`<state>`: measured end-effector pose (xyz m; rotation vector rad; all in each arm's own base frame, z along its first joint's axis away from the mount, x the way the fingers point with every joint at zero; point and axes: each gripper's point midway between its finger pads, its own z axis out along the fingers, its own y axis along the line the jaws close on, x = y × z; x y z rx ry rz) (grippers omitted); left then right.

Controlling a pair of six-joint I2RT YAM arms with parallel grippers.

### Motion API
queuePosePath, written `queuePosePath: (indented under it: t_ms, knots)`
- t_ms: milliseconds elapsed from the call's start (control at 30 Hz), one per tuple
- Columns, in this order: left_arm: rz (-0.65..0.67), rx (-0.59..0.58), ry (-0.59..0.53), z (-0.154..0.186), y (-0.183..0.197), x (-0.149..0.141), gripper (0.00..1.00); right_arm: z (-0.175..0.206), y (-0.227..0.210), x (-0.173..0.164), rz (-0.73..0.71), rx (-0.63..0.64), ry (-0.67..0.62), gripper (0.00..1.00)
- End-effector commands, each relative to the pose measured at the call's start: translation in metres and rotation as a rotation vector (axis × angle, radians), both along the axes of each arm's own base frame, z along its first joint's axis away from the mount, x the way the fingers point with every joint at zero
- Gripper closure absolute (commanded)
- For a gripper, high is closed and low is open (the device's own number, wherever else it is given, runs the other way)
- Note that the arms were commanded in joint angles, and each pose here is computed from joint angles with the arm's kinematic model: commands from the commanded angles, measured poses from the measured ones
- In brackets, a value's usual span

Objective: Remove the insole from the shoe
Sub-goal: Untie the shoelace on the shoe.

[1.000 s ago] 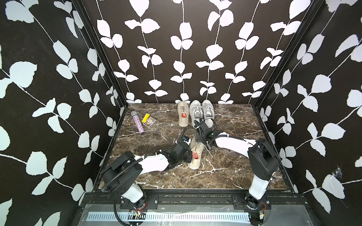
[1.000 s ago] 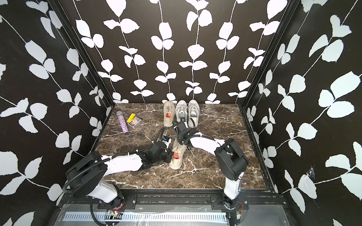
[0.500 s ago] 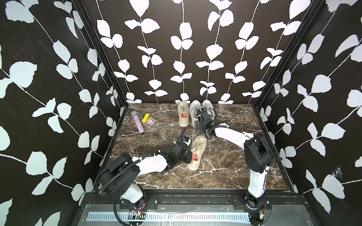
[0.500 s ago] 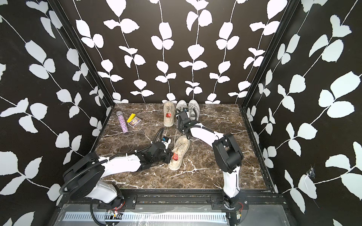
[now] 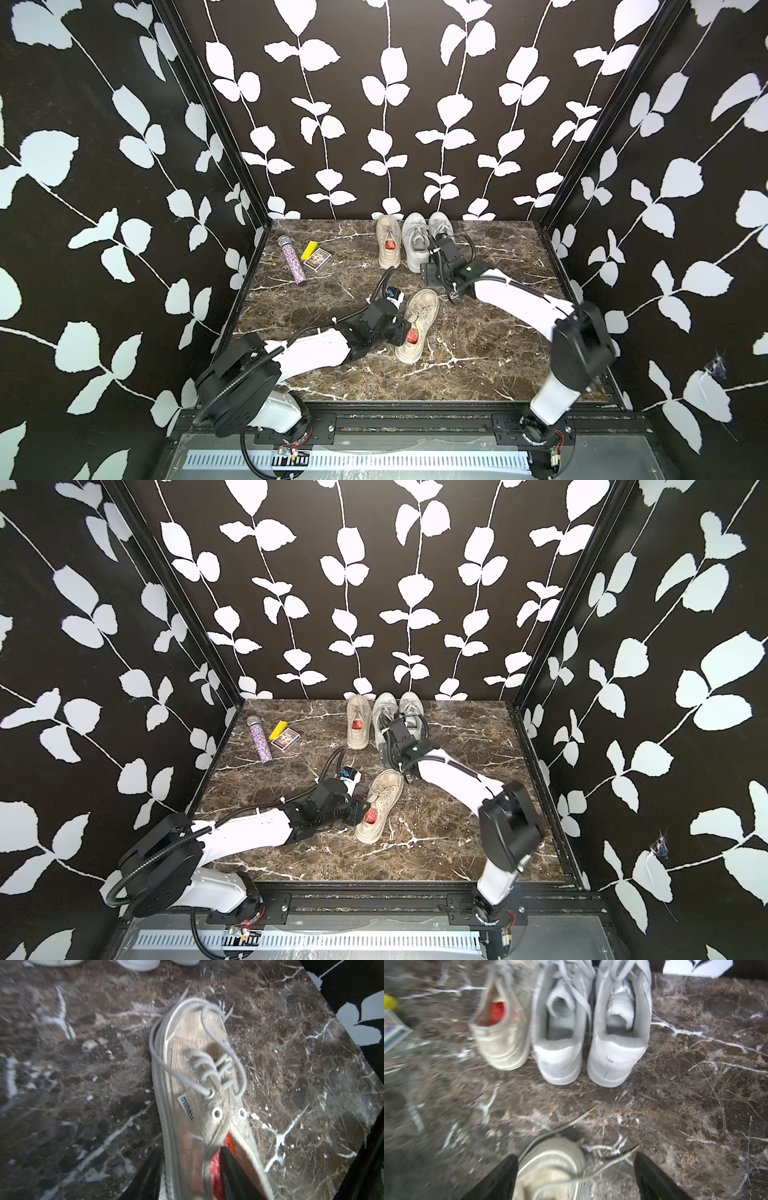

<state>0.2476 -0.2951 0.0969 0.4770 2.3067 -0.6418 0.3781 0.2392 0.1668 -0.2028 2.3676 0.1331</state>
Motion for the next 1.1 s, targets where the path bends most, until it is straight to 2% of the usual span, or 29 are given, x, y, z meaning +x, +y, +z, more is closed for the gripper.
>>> queuePosePath:
  t_ms: [0, 233, 400, 600, 833, 1067]
  knots:
    - [0.004, 0.059, -0.072, 0.016, 0.002, 0.012, 0.52, -0.008, 0.002, -0.043, 0.045, 0.005, 0.058, 0.17]
    - [-0.022, 0.073, -0.072, 0.014, -0.008, 0.019, 0.52, -0.037, 0.010, -0.101, 0.100, 0.049, 0.176, 0.23]
    - [-0.034, 0.059, -0.057, 0.010, -0.014, 0.019, 0.52, -0.048, 0.028, -0.122, 0.141, 0.090, 0.229, 0.27]
    - [-0.035, 0.040, -0.039, 0.004, -0.019, 0.019, 0.52, -0.060, 0.042, -0.127, 0.162, 0.120, 0.260, 0.29]
    - [-0.024, 0.039, -0.033, -0.001, -0.019, 0.021, 0.52, -0.071, 0.043, -0.127, 0.155, 0.091, 0.285, 0.40]
    - [-0.023, 0.036, -0.029, -0.002, -0.020, 0.021, 0.63, -0.080, 0.045, -0.127, 0.158, 0.083, 0.305, 0.57]
